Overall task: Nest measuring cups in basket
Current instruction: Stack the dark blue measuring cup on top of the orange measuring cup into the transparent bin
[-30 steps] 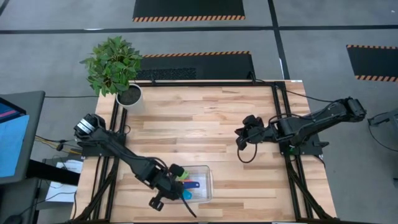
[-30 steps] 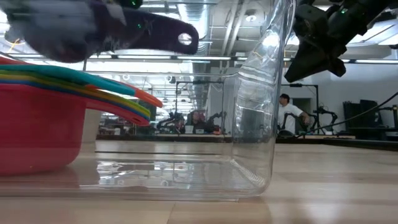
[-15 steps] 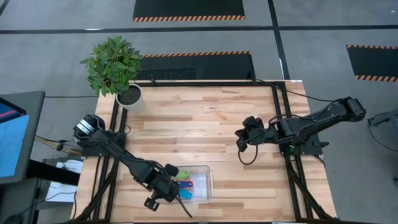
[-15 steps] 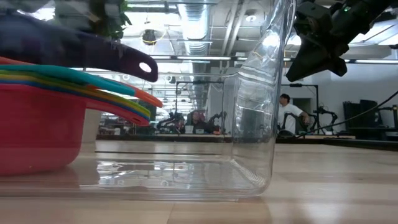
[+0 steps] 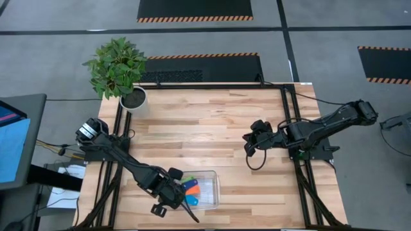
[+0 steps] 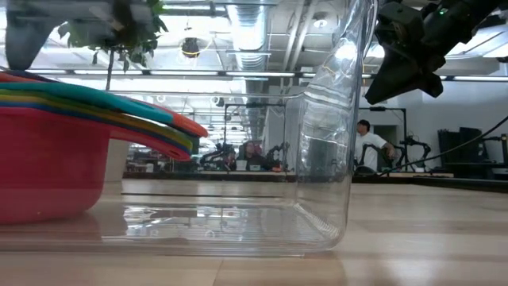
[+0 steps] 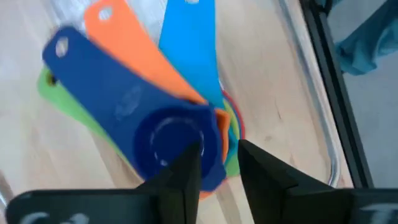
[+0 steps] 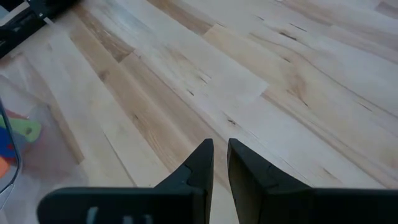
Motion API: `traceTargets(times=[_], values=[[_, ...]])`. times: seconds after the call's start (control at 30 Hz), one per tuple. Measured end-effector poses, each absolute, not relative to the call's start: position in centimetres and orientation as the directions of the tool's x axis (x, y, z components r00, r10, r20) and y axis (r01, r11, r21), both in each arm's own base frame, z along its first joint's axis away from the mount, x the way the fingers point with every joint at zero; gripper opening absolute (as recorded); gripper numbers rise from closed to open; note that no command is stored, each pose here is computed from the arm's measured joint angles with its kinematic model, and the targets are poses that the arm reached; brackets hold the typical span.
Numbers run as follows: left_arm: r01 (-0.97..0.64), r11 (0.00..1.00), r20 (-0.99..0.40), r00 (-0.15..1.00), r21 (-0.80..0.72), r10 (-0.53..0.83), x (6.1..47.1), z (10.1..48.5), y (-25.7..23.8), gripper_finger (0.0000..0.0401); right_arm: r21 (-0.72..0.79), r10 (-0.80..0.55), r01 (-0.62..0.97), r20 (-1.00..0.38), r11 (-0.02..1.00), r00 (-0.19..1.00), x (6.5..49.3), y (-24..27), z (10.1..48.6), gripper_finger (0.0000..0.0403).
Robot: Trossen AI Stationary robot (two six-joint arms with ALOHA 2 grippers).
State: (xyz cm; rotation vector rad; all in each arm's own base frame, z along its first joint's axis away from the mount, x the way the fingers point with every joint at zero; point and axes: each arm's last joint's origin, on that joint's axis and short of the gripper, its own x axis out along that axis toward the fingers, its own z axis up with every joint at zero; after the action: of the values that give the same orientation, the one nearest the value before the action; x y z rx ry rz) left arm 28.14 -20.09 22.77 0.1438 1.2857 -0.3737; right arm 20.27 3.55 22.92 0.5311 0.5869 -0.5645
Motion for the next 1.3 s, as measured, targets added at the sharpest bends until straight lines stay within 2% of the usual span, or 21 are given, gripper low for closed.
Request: traceTargets(times=[0.2,0.57,0.73,1.07,1.3], values=[[0.165,0.986,-0.966,0.250,-0.028,-0.070,28.4,23.4,-18.8,0.0094,0.298,-0.335,0.623,-0.637,0.723,0.694,20.3,3.6,22.9,0.0070],[0.118,0.993,-0.965,0.259,0.007,-0.024,29.8,23.3,-16.4,0.0007,0.297,-0.336,0.623,-0.637,0.723,0.694,20.3,3.5,22.9,0.0070],[0.078,0.997,-0.966,0.257,0.012,-0.008,30.4,22.7,-15.0,0.0003,0.301,-0.334,0.624,-0.639,0.721,0.693,20.3,3.5,22.9,0.0070],[0.154,0.987,-0.978,0.194,-0.047,-0.077,31.3,20.8,-15.0,0.0000,0.304,-0.320,0.619,-0.647,0.724,0.692,20.2,3.6,22.9,0.0070],[0.176,0.984,-0.985,0.170,0.005,-0.026,32.1,19.4,-14.7,0.0000,0.306,-0.317,0.618,-0.648,0.724,0.693,20.2,3.6,22.9,0.0070]])
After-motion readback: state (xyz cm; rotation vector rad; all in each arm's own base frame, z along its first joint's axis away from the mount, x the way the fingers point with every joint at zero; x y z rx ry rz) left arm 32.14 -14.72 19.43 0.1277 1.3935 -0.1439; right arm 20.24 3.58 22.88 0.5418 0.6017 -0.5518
